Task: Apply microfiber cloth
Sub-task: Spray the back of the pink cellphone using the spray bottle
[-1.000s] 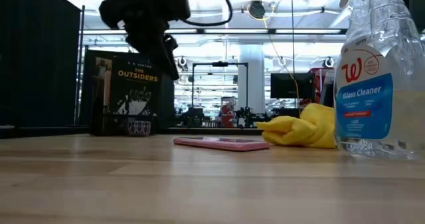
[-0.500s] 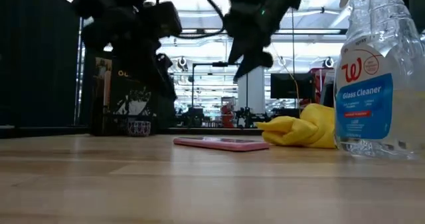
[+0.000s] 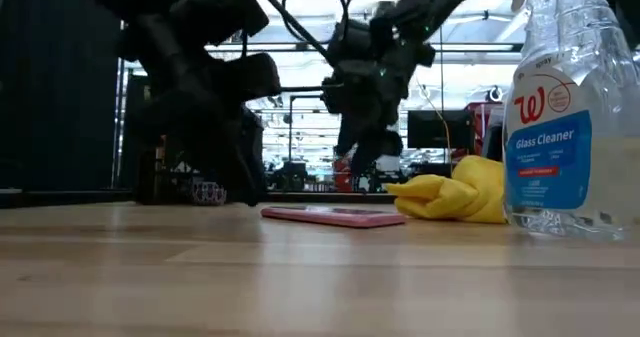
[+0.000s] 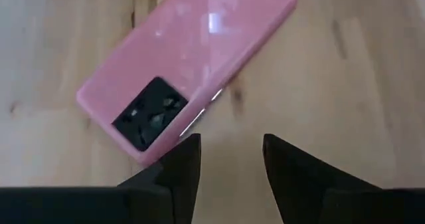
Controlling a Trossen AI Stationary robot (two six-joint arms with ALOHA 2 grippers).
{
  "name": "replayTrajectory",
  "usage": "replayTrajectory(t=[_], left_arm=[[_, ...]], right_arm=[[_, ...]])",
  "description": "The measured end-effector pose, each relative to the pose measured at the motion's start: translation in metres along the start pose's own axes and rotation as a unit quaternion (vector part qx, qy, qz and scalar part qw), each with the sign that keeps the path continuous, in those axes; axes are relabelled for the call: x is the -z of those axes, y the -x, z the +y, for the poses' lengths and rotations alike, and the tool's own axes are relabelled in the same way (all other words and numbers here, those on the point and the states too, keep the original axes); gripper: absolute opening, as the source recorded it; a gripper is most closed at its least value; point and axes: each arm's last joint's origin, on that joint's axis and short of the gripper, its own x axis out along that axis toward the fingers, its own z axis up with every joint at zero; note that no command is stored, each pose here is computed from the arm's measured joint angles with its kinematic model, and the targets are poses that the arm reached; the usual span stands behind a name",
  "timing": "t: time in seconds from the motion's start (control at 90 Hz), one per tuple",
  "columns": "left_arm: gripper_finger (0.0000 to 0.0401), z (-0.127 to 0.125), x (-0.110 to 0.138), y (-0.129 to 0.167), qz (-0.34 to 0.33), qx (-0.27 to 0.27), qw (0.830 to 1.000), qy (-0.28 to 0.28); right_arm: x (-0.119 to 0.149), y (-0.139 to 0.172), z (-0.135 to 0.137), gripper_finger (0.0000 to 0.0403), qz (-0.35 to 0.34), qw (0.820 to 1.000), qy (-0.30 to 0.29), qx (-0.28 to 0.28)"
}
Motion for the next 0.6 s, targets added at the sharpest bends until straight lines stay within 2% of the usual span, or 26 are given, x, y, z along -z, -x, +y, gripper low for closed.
replayTrajectory(t=[0.156,0.411,0.6], left_arm=[[0.015,0.002,-0.005,-0.001,-0.027,-0.016,1.0,-0.003],[0.015,0.003,0.001,-0.024,-0.016,-0.022,1.0,-0.002],[0.015,0.004,-0.001,-0.035,-0.046,-0.04,0.998,0.007]], right_arm=[[0.014,-0.016,-0.007,0.0242,-0.007,0.998,-0.03,-0.045],[0.039,-0.037,-0.007,0.0242,-0.01,0.997,-0.052,-0.057],[0.048,-0.048,-0.003,0.0242,-0.014,0.996,-0.059,-0.06]])
